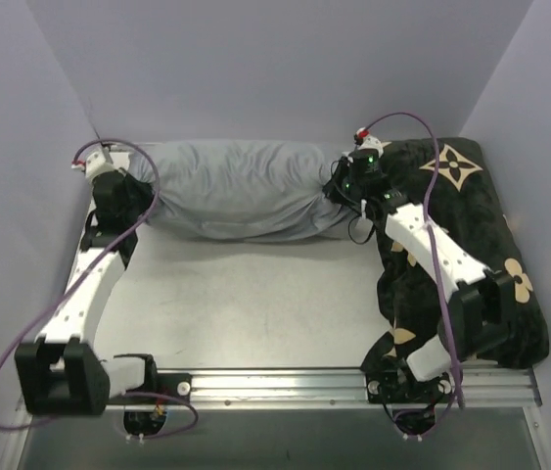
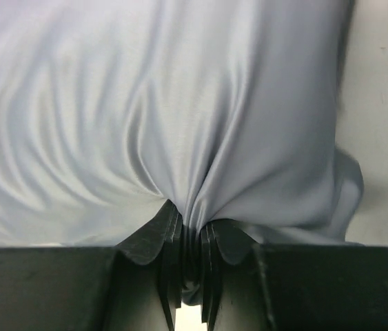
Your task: Remove the pillowcase from the pillow
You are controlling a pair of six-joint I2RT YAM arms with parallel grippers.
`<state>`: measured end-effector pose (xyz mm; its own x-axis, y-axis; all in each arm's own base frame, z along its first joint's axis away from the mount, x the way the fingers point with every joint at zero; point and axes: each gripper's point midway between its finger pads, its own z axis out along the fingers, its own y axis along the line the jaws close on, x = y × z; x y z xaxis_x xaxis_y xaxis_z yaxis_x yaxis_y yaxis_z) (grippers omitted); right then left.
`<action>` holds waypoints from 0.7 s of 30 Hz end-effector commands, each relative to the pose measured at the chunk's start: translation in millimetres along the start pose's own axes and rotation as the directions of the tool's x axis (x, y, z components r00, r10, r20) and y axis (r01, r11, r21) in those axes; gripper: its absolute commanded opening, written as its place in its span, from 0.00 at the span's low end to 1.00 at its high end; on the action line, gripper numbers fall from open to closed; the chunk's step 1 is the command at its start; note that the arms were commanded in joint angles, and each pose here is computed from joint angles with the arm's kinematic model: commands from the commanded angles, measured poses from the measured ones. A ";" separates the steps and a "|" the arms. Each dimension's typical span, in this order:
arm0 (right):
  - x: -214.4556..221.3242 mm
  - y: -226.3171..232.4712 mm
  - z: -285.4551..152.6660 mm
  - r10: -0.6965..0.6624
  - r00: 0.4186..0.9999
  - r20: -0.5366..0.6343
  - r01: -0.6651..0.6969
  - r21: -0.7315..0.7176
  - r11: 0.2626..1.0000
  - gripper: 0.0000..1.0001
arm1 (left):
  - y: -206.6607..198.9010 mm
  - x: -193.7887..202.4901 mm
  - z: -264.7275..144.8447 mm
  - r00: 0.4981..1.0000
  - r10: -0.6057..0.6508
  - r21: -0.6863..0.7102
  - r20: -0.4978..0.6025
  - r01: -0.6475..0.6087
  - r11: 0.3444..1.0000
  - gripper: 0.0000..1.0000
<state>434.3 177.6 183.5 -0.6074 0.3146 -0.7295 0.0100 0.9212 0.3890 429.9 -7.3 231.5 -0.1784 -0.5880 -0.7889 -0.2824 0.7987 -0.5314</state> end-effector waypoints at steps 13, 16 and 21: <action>-1.8 81.2 -162.0 -0.036 0.999 0.036 0.044 -0.240 0.970 0.00 | -44.8 -98.5 -136.6 0.988 0.141 -0.020 0.058 -0.140 0.990 0.00; 20.6 78.9 -118.9 -0.041 0.996 -0.083 0.023 -0.203 0.979 0.01 | -33.8 -55.9 -81.9 0.985 0.147 -0.072 -0.091 -0.153 0.986 0.00; 26.8 67.1 -30.0 0.091 0.955 -0.283 -0.142 -0.165 0.976 0.00 | -11.0 7.6 -2.9 0.955 0.128 -0.151 -0.267 -0.172 0.973 0.00</action>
<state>360.2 229.3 219.1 -0.7583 0.2646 -0.5958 -0.0687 0.8764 0.4767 408.2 0.8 263.9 -0.3830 -0.4669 -0.7970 -0.4225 0.8559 -0.2983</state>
